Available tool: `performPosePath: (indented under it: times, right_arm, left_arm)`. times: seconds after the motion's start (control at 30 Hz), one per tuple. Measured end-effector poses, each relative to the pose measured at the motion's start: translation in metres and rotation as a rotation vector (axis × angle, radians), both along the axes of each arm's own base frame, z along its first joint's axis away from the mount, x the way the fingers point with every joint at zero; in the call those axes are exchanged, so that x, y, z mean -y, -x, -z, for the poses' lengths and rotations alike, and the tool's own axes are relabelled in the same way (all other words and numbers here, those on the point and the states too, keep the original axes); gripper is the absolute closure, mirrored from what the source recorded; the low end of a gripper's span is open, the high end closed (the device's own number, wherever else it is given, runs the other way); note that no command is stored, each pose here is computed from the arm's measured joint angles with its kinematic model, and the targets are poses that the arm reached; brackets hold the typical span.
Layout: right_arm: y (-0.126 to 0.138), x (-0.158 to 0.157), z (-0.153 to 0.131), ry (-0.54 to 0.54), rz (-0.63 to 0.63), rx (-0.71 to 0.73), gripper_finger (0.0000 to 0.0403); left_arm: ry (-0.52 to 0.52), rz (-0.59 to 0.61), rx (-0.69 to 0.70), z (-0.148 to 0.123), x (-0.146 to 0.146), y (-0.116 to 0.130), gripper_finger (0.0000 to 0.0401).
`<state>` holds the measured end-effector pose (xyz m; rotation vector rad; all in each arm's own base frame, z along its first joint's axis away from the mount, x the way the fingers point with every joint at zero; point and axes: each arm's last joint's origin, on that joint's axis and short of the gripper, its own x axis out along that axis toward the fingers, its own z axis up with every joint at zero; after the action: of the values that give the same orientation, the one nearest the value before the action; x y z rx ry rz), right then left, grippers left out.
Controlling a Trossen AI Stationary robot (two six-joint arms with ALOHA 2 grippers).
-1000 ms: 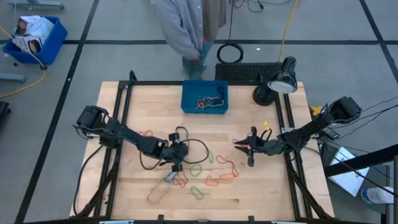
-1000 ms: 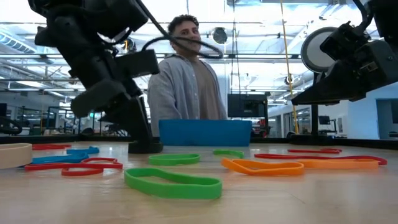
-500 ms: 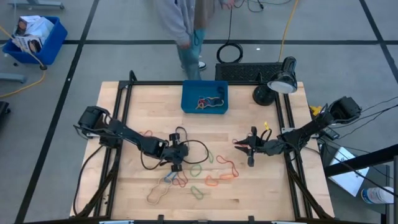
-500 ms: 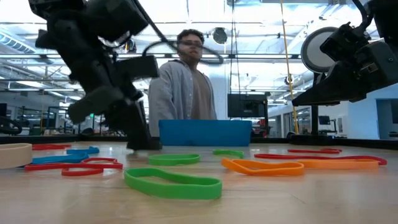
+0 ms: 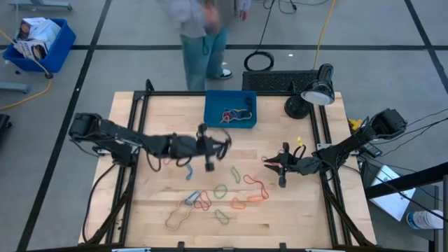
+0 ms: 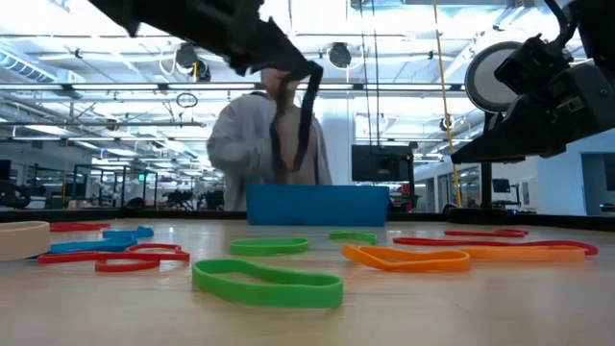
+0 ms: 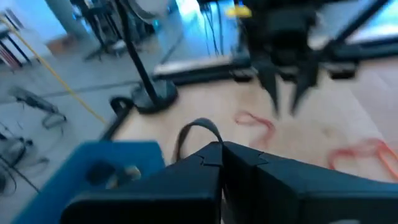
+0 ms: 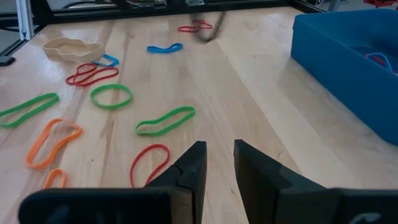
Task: Pick and place rubber bands into bin
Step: Put the black rubber band into the blue bin
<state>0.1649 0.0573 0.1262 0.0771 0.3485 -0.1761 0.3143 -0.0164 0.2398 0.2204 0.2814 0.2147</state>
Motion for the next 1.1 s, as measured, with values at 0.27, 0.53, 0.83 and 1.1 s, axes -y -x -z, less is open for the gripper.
performPosePath:
  times: [0.27, 0.53, 0.83, 1.1]
  right_arm:
    - [0.000, 0.000, 0.000, 0.005, -0.001, -0.005, 0.0330]
    - [0.000, 0.000, 0.000, 0.010, 0.001, -0.006, 0.0330]
    - [0.000, 0.000, 0.000, 0.009, 0.002, -0.002, 0.0330]
    - [0.000, 0.000, 0.001, 0.029, -0.004, -0.011, 0.0330]
  left_arm:
    - [-0.038, -0.113, 0.149, -0.015, -0.075, 0.001, 0.0392]
    - [0.040, -0.161, 0.227, -0.013, -0.136, 0.013, 0.0396]
    - [0.106, -0.251, 0.169, 0.024, -0.167, 0.006, 0.0373]
    - [0.146, -0.271, 0.127, 0.044, -0.177, 0.004, 0.0351]
